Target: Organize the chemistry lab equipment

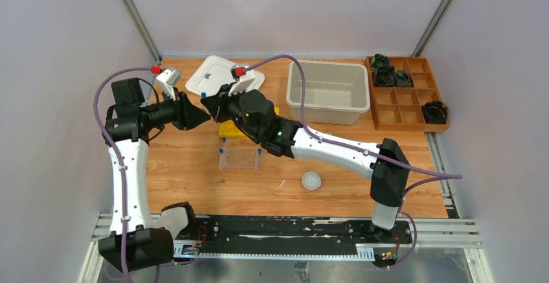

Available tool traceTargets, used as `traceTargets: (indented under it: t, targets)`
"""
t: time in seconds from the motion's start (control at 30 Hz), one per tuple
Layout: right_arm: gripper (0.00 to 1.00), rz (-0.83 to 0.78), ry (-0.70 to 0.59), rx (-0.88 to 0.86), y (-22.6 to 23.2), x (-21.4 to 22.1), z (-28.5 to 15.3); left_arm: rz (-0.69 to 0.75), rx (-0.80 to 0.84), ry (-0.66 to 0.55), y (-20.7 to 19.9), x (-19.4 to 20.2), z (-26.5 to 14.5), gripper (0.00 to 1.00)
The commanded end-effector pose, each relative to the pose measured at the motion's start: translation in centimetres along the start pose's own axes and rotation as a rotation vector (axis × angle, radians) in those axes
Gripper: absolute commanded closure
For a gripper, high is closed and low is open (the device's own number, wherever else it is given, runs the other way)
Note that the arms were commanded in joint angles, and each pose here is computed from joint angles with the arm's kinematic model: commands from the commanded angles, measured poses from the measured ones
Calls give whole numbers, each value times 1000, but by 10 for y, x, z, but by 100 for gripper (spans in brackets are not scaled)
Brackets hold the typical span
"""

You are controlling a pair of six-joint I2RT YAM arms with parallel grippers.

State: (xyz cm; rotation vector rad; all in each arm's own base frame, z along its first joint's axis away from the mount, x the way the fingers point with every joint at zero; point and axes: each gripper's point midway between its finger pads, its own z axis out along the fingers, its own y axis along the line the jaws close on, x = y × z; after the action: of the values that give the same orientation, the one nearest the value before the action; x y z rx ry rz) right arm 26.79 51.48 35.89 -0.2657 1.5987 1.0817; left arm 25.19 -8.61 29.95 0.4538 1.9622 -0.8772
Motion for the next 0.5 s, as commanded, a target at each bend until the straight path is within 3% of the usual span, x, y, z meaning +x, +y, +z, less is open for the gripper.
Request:
traceTargets:
  t: [0.0,0.13,0.3,0.47]
  targets:
    - [100,34,-50,-73,25,-13,-1,-12,21,10,-1,5,3,66]
    - [100,33,-35,-71,23,-8,-2,-6,15,11,1,4,3,81]
    - [63,38,31,-31,7,-1,-7,10,-5,17,6,6,3,97]
    - [54,77,156,-32,-11,6,-8,36,-9,21,7,9,3,100]
